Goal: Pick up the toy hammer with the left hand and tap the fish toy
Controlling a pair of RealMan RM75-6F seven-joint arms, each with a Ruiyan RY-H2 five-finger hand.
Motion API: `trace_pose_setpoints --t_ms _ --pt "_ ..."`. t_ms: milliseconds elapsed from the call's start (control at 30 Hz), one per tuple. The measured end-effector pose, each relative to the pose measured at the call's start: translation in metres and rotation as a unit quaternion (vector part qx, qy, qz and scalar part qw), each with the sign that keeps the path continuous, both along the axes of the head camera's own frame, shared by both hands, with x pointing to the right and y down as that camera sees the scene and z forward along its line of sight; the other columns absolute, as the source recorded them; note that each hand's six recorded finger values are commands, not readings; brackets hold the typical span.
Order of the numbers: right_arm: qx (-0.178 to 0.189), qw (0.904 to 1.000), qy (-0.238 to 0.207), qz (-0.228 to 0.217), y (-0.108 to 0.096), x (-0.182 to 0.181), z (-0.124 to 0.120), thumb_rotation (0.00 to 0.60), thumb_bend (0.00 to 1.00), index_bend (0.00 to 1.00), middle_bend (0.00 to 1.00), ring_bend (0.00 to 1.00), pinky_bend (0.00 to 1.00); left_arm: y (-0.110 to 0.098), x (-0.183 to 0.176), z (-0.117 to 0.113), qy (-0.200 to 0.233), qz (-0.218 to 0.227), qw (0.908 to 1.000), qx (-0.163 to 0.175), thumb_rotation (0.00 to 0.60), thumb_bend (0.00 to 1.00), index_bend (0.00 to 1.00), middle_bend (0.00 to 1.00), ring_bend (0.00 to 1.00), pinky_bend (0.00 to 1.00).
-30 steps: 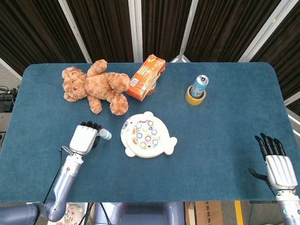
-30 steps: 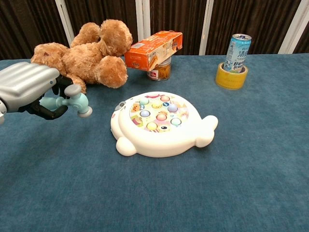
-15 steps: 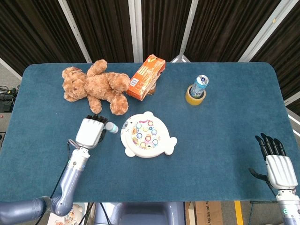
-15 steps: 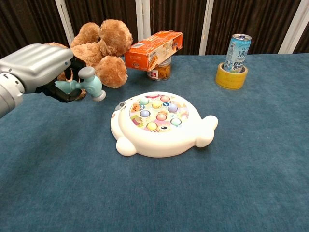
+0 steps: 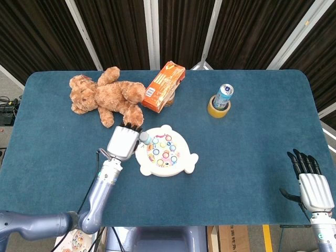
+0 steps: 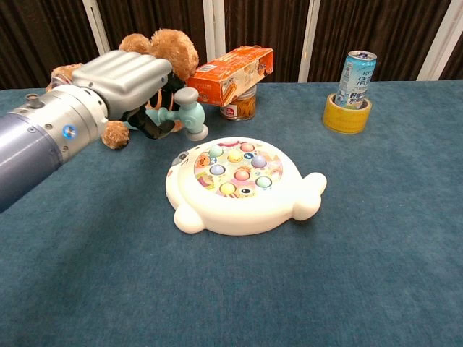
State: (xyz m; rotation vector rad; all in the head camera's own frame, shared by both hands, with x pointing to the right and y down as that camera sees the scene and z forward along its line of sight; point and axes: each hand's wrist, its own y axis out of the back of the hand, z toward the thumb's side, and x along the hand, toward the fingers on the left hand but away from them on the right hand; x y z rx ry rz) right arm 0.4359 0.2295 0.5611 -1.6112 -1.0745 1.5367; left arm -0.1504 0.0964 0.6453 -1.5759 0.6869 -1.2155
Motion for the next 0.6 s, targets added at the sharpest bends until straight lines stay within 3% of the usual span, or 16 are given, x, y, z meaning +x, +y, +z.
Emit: trace_pose_setpoints --t_ms 600 --pt "-0.009 0.9999 -0.010 0.010 0.001 0.003 0.000 0.600 0.18 0.00 0.00 0.00 0.00 -0.007 0.031 0.017 -0.025 -0.010 0.9996 -0.004 0.600 0.63 0.66 0.50 0.40 0.54"
